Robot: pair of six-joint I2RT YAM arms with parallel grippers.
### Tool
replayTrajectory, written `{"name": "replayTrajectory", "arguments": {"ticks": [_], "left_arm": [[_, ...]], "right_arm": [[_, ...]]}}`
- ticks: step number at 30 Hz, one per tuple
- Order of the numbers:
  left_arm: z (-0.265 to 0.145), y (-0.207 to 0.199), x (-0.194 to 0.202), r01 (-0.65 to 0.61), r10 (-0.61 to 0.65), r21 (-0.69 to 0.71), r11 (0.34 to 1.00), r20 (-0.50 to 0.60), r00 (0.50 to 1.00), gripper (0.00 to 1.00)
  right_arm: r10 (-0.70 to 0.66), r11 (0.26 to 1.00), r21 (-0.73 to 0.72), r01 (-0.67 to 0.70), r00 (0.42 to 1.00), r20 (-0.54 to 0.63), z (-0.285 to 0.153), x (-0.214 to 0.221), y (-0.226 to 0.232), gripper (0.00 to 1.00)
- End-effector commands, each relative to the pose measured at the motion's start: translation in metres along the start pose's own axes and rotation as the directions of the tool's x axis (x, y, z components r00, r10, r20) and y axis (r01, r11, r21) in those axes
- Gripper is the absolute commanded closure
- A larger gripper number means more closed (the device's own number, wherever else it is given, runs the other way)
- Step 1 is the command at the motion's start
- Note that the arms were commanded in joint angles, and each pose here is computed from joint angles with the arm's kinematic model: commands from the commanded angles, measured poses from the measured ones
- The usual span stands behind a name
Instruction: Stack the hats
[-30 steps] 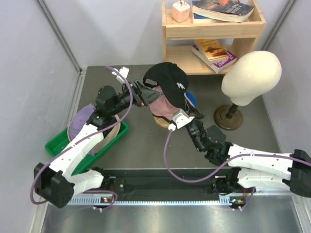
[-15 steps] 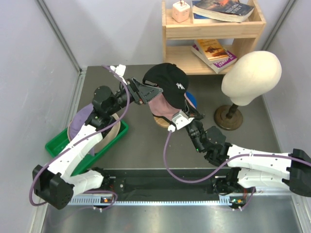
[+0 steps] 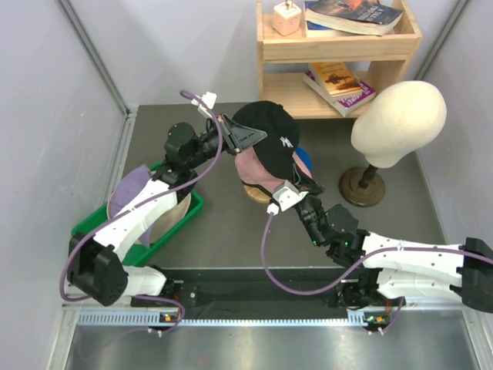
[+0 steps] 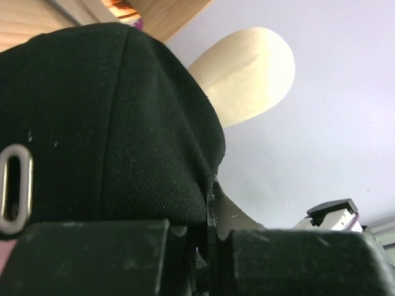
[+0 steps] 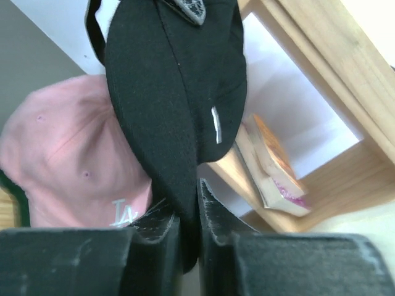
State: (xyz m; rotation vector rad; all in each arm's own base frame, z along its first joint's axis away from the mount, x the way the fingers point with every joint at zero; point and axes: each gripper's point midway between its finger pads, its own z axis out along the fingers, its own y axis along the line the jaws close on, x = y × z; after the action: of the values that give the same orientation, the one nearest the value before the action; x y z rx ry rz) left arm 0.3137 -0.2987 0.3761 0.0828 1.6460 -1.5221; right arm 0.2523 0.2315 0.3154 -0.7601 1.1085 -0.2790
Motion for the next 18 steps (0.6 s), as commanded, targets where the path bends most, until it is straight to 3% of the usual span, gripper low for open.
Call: {"name": "replayTrajectory", "arguments": {"ticks": [1, 3, 4, 5, 6, 8, 9, 10, 11, 12, 13, 15, 16, 18], "left_arm": [[-0.002, -0.025, -0.015, -0.087, 0.080, 0.092, 0.992, 0.073, 0.994, 1.00], [-0.007, -0.025, -0.011, -0.102, 0.091, 0.116, 0.988, 0.089, 0.992, 1.00], [-0.008, -0.026, -0.010, -0.106, 0.094, 0.127, 0.986, 0.094, 0.991, 1.00], [-0.012, -0.029, -0.010, -0.116, 0.102, 0.139, 0.983, 0.105, 0.989, 1.00], [-0.014, -0.028, -0.008, -0.122, 0.107, 0.144, 0.982, 0.109, 0.988, 1.00], [-0.019, -0.037, -0.011, -0.147, 0.123, 0.176, 0.973, 0.141, 0.982, 1.00], [-0.021, -0.037, -0.009, -0.152, 0.127, 0.184, 0.971, 0.141, 0.982, 1.00], [-0.023, -0.045, -0.011, -0.172, 0.139, 0.218, 0.961, 0.160, 0.977, 1.00], [-0.025, -0.050, -0.010, -0.179, 0.143, 0.241, 0.954, 0.161, 0.976, 1.00], [-0.027, -0.051, -0.008, -0.182, 0.143, 0.253, 0.950, 0.163, 0.976, 1.00], [-0.028, -0.056, -0.007, -0.187, 0.145, 0.273, 0.944, 0.167, 0.975, 1.00], [-0.032, -0.064, -0.006, -0.209, 0.160, 0.299, 0.931, 0.179, 0.971, 1.00], [-0.033, -0.067, -0.006, -0.224, 0.174, 0.302, 0.927, 0.185, 0.967, 1.00], [-0.036, -0.072, -0.007, -0.243, 0.187, 0.305, 0.921, 0.203, 0.961, 1.00]], "right_arm": [[0.217, 0.976, -0.018, -0.216, 0.974, 0.065, -0.008, -0.030, -0.013, 0.67], [0.294, 0.956, -0.023, -0.293, 0.955, 0.035, -0.014, -0.028, -0.021, 0.43], [0.406, 0.914, -0.032, -0.405, 0.913, 0.027, -0.017, -0.031, -0.020, 0.29], [0.464, 0.886, -0.037, -0.463, 0.886, 0.023, -0.021, -0.033, -0.024, 0.25], [0.521, 0.853, -0.043, -0.521, 0.853, 0.013, -0.028, -0.033, -0.031, 0.23], [0.688, 0.723, -0.097, -0.684, 0.725, 0.016, -0.038, -0.042, -0.029, 0.20], [0.751, 0.659, -0.111, -0.744, 0.659, 0.043, -0.046, -0.048, -0.040, 0.20], [0.830, 0.557, -0.132, -0.820, 0.556, 0.047, -0.051, -0.053, -0.040, 0.19], [0.852, 0.522, -0.159, -0.838, 0.522, 0.047, -0.056, -0.053, -0.036, 0.19], [0.898, 0.439, -0.167, -0.883, 0.435, 0.062, -0.061, -0.057, -0.044, 0.19], [0.947, 0.320, -0.179, -0.931, 0.313, 0.066, -0.064, -0.063, -0.047, 0.18], [0.975, 0.222, -0.203, -0.954, 0.211, 0.075, -0.069, -0.063, -0.046, 0.18], [0.990, 0.130, -0.222, -0.966, 0.117, 0.073, -0.073, -0.067, -0.049, 0.18], [0.997, 0.030, -0.242, -0.970, 0.011, 0.080, -0.077, -0.068, -0.051, 0.18]]}}
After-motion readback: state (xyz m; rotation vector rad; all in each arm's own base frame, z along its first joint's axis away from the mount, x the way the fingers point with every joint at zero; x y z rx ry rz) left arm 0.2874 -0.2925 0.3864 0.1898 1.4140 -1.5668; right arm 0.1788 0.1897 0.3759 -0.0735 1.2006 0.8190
